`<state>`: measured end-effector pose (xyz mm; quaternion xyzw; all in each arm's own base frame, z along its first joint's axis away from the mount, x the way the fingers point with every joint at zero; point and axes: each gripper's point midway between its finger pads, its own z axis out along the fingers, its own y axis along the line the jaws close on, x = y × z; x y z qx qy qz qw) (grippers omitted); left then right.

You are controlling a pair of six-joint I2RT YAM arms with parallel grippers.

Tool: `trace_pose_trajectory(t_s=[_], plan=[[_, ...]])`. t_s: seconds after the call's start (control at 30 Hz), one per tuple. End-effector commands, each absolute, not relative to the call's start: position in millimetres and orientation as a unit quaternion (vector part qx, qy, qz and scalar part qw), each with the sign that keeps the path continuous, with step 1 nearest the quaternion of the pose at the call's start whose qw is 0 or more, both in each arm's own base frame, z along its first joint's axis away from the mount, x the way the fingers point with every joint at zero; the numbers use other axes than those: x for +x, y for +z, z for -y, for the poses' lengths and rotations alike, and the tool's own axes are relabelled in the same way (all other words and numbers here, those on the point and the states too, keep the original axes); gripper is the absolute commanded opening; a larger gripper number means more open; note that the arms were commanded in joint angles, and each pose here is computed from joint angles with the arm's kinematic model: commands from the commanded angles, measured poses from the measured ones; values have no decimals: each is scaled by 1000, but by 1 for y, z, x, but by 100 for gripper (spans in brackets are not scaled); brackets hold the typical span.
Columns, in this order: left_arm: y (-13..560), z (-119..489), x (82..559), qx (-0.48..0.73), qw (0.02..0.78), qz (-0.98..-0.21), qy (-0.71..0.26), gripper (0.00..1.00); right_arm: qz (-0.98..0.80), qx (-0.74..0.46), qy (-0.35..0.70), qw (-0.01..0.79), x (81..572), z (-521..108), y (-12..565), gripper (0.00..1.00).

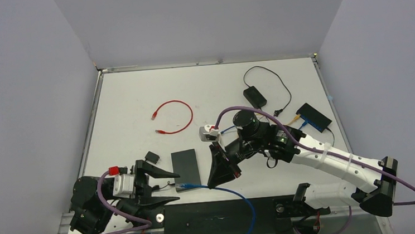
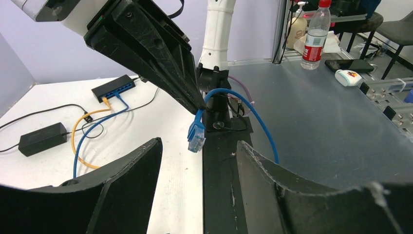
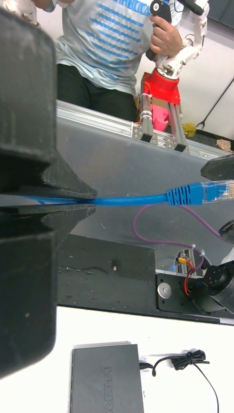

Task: Insert the plug into the switch port
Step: Pick up the connector from the center of the board.

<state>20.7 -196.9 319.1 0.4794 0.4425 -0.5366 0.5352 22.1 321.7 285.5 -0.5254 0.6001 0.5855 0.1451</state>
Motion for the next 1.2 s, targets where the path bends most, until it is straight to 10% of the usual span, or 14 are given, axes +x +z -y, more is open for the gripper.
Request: trace_pose_trajectory(t_s=[0.0,1.17], plan=[[320,196,23,480,547,-438,-527,55,-564,-536,601,180,24,-332,313,0],[327,188,26,466,589,-434,-497,41,-584,-527,597,160,21,-339,294,0]])
